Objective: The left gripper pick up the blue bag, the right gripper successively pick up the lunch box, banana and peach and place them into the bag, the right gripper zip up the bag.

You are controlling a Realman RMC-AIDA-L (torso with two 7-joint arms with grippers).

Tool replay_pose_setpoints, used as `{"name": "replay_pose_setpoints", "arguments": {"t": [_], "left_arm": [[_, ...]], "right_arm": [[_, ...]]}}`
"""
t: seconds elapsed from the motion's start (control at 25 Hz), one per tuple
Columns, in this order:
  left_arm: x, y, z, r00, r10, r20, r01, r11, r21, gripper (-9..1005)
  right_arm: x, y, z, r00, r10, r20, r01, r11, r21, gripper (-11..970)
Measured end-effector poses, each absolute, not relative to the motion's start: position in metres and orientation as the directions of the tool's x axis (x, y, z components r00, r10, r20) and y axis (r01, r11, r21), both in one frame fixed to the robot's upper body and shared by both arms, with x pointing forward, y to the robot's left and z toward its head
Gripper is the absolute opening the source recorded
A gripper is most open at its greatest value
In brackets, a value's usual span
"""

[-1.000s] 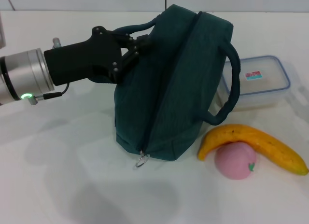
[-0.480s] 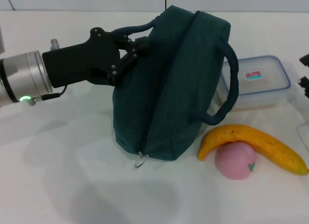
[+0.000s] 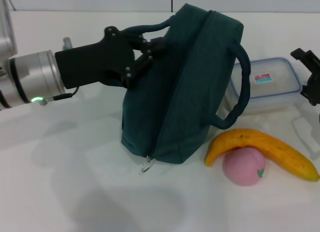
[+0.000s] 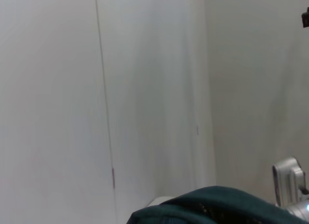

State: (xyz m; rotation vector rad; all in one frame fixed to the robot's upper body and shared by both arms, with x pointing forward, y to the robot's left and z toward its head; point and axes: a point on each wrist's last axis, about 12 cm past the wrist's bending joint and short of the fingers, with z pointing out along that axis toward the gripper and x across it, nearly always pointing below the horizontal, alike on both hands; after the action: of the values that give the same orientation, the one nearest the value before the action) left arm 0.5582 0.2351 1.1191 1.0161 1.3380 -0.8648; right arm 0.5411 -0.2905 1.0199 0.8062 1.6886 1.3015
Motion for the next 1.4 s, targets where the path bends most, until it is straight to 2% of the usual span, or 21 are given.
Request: {"name": "replay_pose_setpoints", "arguments": {"t": [0.76,1.16,1.28,1.4], "left_arm": [[0.563,0.231,1.12,0.082,0.06,-0.995,0.934,0.344,0.097,41],[0.564,0.23,1.121,0.081,0.055,-0.995,0.935,0.343,0.095,41],[0.564,0.229,1.122,0.077,0.051,-0.996,0.935,0.342,0.09,41],[0.565,0.229,1.123,0.068,0.043,-0.997,0.936,0.343,0.079,41]], "right_arm": [[0.55,-0.284,1.025,-0.454,0.86,-0.233,-0.019,0.252,0.967,734],[0.55,-0.281,1.031,-0.46,0.831,-0.314,-0.102,0.302,0.948,293],[0.551,-0.279,1.034,-0.46,0.815,-0.352,-0.142,0.324,0.935,189],[0.551,-0.278,1.037,-0.461,0.801,-0.383,-0.176,0.34,0.924,189]]}}
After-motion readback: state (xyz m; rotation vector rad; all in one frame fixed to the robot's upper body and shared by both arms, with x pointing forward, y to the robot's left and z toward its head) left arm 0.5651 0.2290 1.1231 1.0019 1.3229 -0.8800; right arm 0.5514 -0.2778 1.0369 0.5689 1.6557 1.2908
